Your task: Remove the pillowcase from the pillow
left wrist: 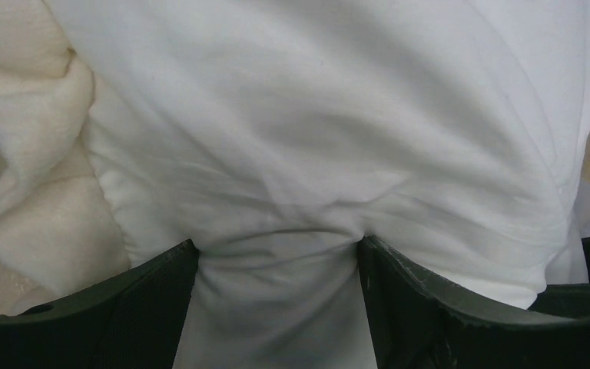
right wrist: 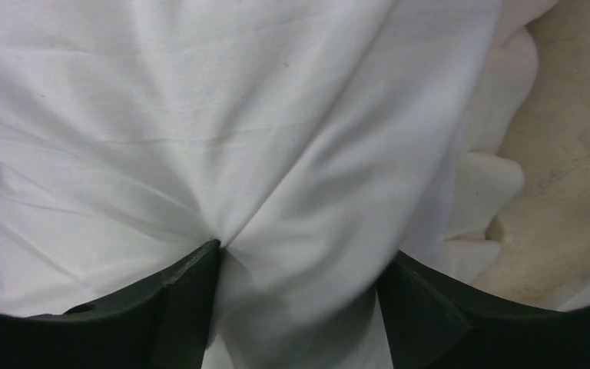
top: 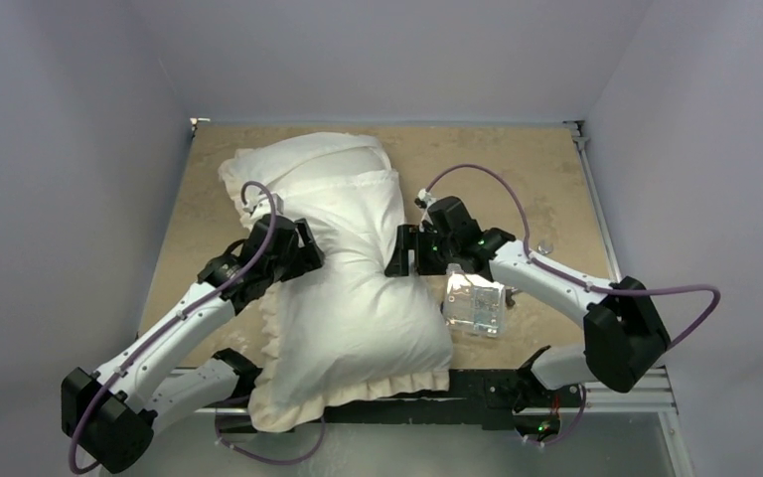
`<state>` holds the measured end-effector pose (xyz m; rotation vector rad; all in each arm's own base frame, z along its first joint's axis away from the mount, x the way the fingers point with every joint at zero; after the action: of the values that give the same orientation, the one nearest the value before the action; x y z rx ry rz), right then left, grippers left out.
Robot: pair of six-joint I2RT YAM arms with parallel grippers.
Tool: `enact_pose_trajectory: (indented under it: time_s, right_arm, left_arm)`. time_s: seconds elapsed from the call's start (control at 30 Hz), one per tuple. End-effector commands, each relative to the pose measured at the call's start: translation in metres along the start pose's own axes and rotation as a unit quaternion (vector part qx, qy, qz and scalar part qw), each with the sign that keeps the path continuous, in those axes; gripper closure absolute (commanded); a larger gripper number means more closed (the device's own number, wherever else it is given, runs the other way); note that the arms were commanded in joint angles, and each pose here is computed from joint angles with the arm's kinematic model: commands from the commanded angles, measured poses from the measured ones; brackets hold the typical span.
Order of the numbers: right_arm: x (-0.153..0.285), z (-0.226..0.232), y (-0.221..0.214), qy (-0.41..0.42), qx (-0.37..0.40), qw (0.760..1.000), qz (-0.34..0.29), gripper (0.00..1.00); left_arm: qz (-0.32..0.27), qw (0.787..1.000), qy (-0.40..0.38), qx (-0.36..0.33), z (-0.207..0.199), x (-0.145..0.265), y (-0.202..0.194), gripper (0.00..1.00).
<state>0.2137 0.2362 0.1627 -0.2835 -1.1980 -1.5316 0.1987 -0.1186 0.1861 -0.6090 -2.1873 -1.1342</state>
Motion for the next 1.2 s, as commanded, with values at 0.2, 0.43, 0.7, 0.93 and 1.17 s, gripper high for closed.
enact_pose_trajectory:
  time_s: [0.2,0.43,0.7,0.93,1.17]
  right_arm:
    - [-0.031,0.054,-0.038,0.129,0.088,0.986,0.059,1.00]
    - [-0.019,0.104,-0.034,0.199,0.193,0.960,0.035,1.00]
    - [-0.031,0.150,-0.006,0.230,0.255,0.939,-0.003,1.00]
    - [-0.044,0.161,0.020,0.192,0.266,0.944,-0.034,0.97]
    - [-0.017,0.144,0.034,0.123,0.279,0.952,-0.029,0.60]
  left_arm:
    - [0.004,1.000,0.007,0.013,-0.011,-0.037,0.006,0.35]
    - [-0.027,0.999,-0.017,-0.019,-0.049,-0.065,0.049,0.66]
    - [-0.022,0.991,-0.111,-0.073,-0.135,-0.104,0.094,1.00]
    - [-0.054,0.990,-0.096,-0.084,-0.145,-0.122,0.127,1.00]
    - [-0.114,0.991,-0.037,-0.060,-0.111,-0.088,0.165,0.58]
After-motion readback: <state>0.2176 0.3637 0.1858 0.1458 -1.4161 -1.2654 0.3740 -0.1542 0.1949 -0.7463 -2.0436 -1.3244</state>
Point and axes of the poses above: each gripper's point midway between its finger pads, its own x axis back along the fingers, its own z axis along the line the jaws close on, y = z × x, the point moved 6 cm from there along x, back along the fingers, and after that the axes turned 9 degrees about x, right-handed, at the moved point
